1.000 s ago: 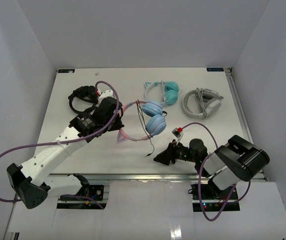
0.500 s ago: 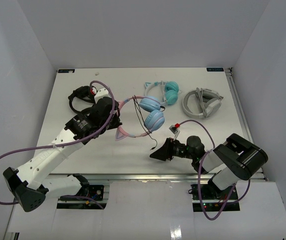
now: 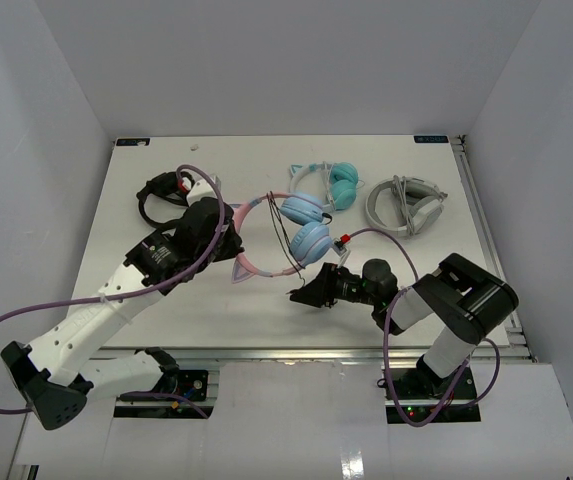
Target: Wrap the headphones
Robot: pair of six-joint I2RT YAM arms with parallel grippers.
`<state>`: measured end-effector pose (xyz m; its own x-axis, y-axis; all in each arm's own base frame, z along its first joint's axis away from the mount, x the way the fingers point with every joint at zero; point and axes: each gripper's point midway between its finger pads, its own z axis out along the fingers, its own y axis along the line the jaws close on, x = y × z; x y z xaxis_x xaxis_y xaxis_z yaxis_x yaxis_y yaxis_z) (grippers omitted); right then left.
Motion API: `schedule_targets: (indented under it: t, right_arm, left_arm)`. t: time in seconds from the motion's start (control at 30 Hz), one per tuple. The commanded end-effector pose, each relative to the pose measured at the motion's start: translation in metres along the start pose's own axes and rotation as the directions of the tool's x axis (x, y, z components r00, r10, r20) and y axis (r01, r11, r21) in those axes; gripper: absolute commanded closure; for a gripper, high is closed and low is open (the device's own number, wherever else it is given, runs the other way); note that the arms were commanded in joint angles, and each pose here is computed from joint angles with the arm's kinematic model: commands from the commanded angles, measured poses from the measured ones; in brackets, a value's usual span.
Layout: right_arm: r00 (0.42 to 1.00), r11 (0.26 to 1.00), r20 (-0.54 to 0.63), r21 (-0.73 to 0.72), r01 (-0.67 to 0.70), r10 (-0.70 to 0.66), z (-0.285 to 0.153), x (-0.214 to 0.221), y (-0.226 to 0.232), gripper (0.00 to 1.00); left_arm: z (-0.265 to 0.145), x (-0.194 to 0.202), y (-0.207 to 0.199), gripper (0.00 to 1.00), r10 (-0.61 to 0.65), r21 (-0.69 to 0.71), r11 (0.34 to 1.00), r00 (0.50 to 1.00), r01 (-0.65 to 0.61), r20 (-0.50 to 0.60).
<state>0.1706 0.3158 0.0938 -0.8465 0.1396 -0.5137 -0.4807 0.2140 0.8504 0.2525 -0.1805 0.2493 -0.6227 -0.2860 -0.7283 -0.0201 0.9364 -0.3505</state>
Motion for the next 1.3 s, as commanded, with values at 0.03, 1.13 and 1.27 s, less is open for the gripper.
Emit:
schedule_targets:
  t: [0.03,1.13,1.27]
  right_arm:
    - [0.888,0.849,0.35,-0.328,0.414,-0.297,-0.015,-0.063,0.108,0.44]
    - [0.695,0.779,0.492,-0.055,0.625,-0.523,-0.048,-0.069,0.087,0.92]
    - [0.703,0.802,0.478,0.008,0.597,-0.527,-0.048,-0.074,0.072,0.92]
  left_arm:
    - [-0.01,-0.017,-0.018,1.0,-0.078,0.102,0.992,0.995,0.072,0.057]
    - [-0.003,0.039,-0.026,1.0,-0.069,0.211,0.973,0.988,0.097,-0.137]
    - [-0.009,0.039,-0.034,1.0,-0.073,0.269,0.957,0.985,0.113,-0.154]
